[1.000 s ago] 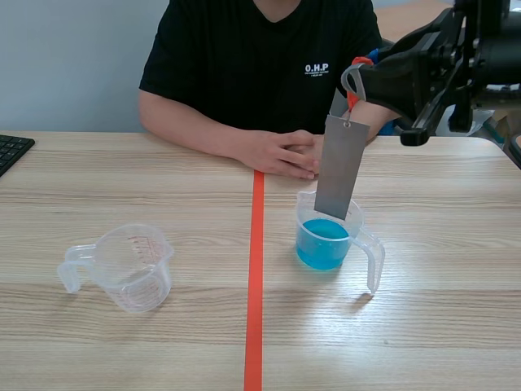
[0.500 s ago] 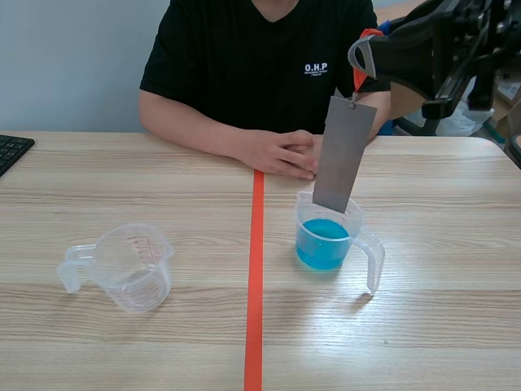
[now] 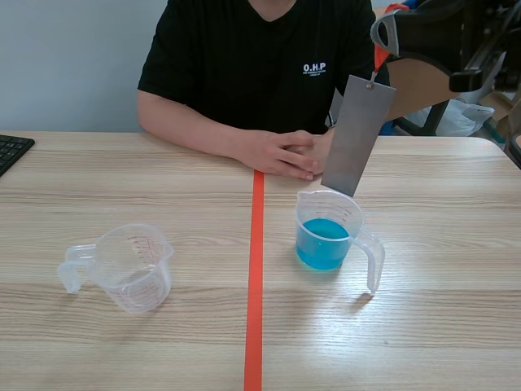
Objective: Do the redox reaction experiment.
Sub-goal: 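Raise the plate and point at it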
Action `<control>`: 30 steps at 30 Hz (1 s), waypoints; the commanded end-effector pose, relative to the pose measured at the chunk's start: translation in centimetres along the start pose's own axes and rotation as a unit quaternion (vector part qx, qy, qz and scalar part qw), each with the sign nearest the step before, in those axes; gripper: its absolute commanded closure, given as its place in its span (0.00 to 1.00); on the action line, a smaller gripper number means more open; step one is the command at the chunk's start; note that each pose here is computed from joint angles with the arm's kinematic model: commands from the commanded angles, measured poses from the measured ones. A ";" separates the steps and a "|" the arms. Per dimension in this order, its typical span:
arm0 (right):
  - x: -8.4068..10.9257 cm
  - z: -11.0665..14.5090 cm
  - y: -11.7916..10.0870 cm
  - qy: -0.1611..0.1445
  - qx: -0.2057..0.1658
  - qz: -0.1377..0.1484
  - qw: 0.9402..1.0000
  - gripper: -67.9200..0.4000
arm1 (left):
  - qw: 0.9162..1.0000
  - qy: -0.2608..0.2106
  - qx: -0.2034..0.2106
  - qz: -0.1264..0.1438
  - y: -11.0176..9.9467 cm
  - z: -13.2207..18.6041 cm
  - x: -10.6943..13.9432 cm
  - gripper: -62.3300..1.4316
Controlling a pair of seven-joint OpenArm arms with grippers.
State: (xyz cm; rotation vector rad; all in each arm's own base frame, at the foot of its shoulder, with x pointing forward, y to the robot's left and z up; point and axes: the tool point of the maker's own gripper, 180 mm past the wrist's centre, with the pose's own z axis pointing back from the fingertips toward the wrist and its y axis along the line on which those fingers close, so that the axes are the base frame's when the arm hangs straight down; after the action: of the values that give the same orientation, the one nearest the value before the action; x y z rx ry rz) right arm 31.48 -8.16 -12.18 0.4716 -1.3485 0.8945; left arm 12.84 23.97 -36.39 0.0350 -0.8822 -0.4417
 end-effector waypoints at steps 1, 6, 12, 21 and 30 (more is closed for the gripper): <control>0.9 0.3 -0.1 -0.010 0.000 0.014 1.000 0.97 | 0.999 -0.031 -0.001 -0.018 0.8 -0.8 2.3 0.90; 1.0 0.3 -0.1 -0.011 0.000 0.014 1.000 0.97 | 0.993 -0.086 -0.043 -0.074 1.6 -2.5 7.3 0.90; 1.0 0.3 -0.1 -0.011 0.000 0.014 1.000 0.97 | 0.977 -0.167 -0.077 -0.112 1.7 -3.6 14.6 0.90; 1.0 0.3 -0.1 -0.013 0.000 0.014 1.000 0.97 | 0.957 -0.209 -0.132 -0.150 -3.0 -6.2 19.8 0.90; 1.0 0.3 -0.1 -0.014 0.000 0.014 1.000 0.97 | 0.942 -0.248 -0.152 -0.170 -7.5 -8.5 23.2 0.90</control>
State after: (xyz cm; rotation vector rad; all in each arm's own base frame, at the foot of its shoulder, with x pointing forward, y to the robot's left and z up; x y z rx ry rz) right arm 31.48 -8.16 -12.18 0.4717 -1.3489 0.8943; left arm 28.79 6.88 -26.99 -0.2282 -1.2655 -0.9512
